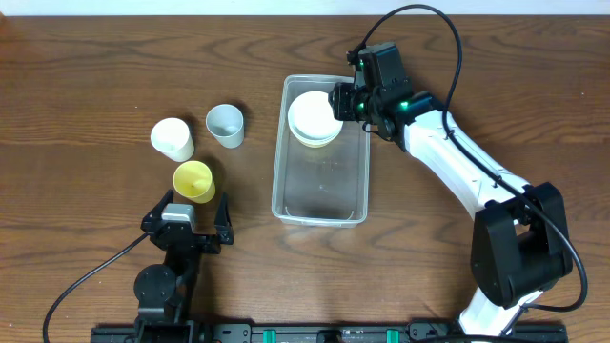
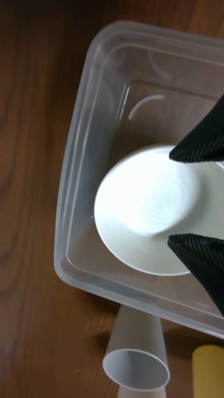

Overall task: Pack container
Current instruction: 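Carry the white bowl and stack it onto the grey bowl, then move the right gripper to the mint-green spoon and grasp it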

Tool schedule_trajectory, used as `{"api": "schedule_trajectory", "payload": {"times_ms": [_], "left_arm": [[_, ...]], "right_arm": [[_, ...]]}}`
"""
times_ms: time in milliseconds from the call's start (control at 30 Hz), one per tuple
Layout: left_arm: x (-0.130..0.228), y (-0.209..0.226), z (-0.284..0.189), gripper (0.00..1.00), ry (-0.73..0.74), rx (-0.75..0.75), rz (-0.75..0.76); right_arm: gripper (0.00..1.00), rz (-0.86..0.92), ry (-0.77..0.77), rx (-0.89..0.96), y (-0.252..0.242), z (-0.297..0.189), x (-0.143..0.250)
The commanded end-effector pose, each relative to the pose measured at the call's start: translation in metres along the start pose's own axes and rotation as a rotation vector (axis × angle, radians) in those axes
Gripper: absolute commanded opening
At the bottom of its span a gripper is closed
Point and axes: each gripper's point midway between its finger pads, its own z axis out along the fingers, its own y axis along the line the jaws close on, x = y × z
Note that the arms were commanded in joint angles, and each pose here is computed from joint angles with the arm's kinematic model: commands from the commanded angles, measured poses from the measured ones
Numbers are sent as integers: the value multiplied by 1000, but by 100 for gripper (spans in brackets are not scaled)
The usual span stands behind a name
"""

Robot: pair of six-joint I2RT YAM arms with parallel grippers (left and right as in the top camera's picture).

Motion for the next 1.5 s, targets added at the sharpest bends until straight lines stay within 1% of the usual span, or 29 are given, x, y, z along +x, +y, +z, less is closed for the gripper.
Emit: {"api": "schedule_trajectory", "payload": {"times_ms": [0, 67, 167, 233, 333, 467, 633, 767, 900, 1033, 1200, 1467], "left_arm": [[16, -1, 1, 98, 50, 12, 9], [16, -1, 1, 98, 50, 11, 9], [16, -1, 1, 98, 50, 11, 9], [16, -1, 1, 98, 50, 11, 9], [17, -1, 1, 98, 51, 11, 9], [16, -1, 1, 98, 50, 11, 9], [16, -1, 1, 98, 50, 11, 9], [16, -1, 1, 98, 50, 11, 9], [16, -1, 1, 98, 50, 11, 9], [17, -1, 1, 98, 51, 11, 9], [16, -1, 1, 98, 50, 11, 9], [16, -1, 1, 98, 50, 11, 9]], "right_arm": [[34, -41, 27, -52, 24, -5, 1], [36, -69, 38, -46, 30, -22, -5], [43, -77, 51, 14, 32, -61, -18], [47, -59, 50, 97, 21, -96, -27], [51, -22, 48, 201, -4, -140, -31], [52, 106, 82, 355, -54, -190, -16], [50, 303, 173, 549, -115, -225, 18], [49, 418, 245, 641, -152, -226, 51], [49, 500, 295, 688, -185, -209, 85], [50, 538, 317, 696, -203, -189, 111], [52, 561, 299, 703, -221, -175, 125], [52, 589, 258, 786, -254, -173, 141]]}}
